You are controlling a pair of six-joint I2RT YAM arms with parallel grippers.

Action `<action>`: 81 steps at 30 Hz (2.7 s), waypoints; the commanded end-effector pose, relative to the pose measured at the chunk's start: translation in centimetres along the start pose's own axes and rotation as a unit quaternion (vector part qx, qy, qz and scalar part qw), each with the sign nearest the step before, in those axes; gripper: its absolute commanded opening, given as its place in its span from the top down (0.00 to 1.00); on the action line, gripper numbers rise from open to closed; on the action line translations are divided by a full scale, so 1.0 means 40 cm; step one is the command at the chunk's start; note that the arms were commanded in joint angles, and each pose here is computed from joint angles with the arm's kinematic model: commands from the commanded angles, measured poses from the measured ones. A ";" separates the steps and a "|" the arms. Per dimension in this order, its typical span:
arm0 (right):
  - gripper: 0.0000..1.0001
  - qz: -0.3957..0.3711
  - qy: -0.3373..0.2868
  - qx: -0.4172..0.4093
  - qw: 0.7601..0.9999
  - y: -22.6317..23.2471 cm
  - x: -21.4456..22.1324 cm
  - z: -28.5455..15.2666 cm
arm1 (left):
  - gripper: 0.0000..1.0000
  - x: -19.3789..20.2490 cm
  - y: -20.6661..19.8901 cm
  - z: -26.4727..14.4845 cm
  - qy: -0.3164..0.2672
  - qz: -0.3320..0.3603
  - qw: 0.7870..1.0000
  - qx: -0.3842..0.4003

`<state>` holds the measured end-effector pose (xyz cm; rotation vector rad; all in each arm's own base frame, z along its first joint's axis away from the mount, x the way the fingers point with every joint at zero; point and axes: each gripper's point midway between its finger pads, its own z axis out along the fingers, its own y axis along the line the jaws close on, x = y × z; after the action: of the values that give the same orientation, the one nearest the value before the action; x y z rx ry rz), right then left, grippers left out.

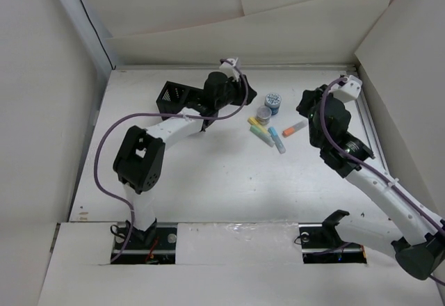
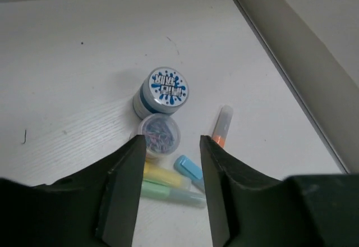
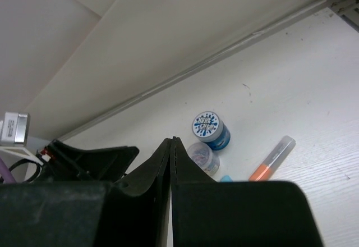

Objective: Sort the stationery into containers
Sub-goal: Pick up the stationery from the center of the board.

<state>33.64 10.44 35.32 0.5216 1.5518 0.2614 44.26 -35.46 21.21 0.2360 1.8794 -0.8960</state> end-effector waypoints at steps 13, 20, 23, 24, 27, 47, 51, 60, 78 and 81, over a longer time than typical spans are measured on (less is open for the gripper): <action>1.00 0.053 0.018 -0.016 0.998 -0.014 -0.028 0.005 | 0.69 -0.165 -0.346 -0.193 -0.055 0.028 0.928 0.368; 1.00 0.047 0.026 -0.011 0.998 -0.019 -0.020 0.011 | 1.00 -0.162 -0.279 -0.108 -0.067 0.090 0.981 0.159; 1.00 0.049 0.016 0.011 0.999 -0.040 -0.023 0.023 | 1.00 -0.150 -0.240 -0.054 -0.044 0.107 0.987 0.109; 0.98 0.049 0.013 0.015 0.999 -0.043 -0.026 0.024 | 1.00 -0.143 -0.227 -0.040 -0.035 0.104 0.989 0.097; 0.76 0.054 0.009 0.009 0.998 -0.041 -0.038 0.022 | 0.84 -0.093 -0.186 0.019 0.002 0.123 0.991 0.048; 0.00 0.077 -0.015 -0.038 0.996 -0.018 -0.143 -0.045 | 0.17 0.117 -0.110 0.247 0.094 0.168 0.979 -0.070; 0.00 0.077 -0.008 -0.049 0.996 -0.007 -0.137 -0.047 | 0.14 0.111 -0.092 0.259 0.080 0.165 0.979 -0.090; 0.00 0.074 0.010 -0.112 0.991 0.051 -0.131 -0.061 | 0.14 0.131 -0.049 0.324 0.087 0.167 0.977 -0.095; 0.00 0.064 0.027 -0.145 0.987 0.091 -0.118 -0.057 | 0.17 0.191 -0.001 0.380 0.096 0.170 0.976 -0.098; 0.00 0.061 0.033 -0.147 0.987 0.095 -0.108 -0.052 | 0.19 0.175 -0.009 0.384 0.086 0.169 0.977 -0.094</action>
<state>32.25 11.82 37.81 0.3994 1.5971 0.5508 50.52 -46.66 9.23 0.5293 2.0694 -0.4428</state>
